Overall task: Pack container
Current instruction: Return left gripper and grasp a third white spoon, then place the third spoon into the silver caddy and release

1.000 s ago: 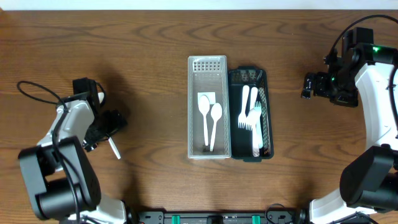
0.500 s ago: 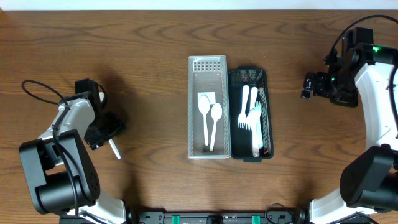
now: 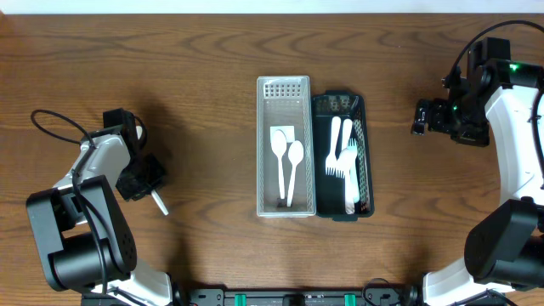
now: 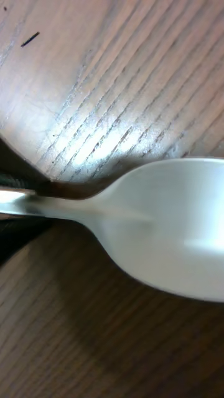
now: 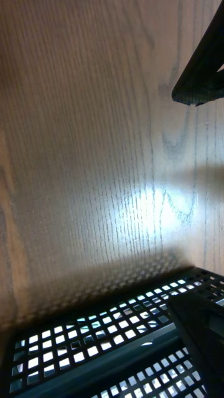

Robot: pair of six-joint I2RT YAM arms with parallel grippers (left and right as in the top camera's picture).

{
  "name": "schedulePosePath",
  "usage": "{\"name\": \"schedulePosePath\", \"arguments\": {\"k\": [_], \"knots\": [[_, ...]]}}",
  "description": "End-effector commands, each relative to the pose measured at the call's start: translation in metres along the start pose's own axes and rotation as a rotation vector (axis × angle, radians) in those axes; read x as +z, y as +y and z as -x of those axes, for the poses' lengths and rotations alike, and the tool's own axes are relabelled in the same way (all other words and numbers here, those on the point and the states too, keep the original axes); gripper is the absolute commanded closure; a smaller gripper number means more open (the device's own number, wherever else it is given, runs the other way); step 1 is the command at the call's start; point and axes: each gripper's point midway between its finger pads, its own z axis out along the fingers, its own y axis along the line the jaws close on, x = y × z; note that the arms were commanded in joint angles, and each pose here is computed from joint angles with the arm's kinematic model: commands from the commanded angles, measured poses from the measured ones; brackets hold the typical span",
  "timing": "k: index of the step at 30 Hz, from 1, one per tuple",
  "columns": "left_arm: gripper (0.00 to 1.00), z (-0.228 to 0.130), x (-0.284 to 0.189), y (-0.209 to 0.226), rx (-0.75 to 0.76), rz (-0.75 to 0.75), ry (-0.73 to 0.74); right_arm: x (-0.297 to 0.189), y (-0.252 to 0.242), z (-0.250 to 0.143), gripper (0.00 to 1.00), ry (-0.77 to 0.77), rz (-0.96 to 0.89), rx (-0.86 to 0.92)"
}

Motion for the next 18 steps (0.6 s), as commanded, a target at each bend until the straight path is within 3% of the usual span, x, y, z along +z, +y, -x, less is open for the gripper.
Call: {"name": "schedulePosePath", "arguments": {"k": [1, 5, 10, 18], "knots": [[0.88, -0.005, 0.009, 0.007, 0.004, 0.037, 0.029, 0.002, 0.004, -0.002, 0.01, 0.009, 0.008, -0.021], [0.94, -0.003, 0.008, 0.007, 0.015, 0.034, 0.023, 0.002, 0.005, -0.002, 0.01, 0.008, 0.008, -0.021], [0.94, 0.005, -0.013, -0.001, 0.062, 0.018, -0.018, 0.002, 0.005, -0.002, 0.01, 0.008, 0.009, -0.021], [0.94, 0.007, -0.118, -0.058, 0.229, -0.091, -0.245, 0.002, 0.005, -0.002, 0.01, 0.007, 0.009, -0.017]]}}
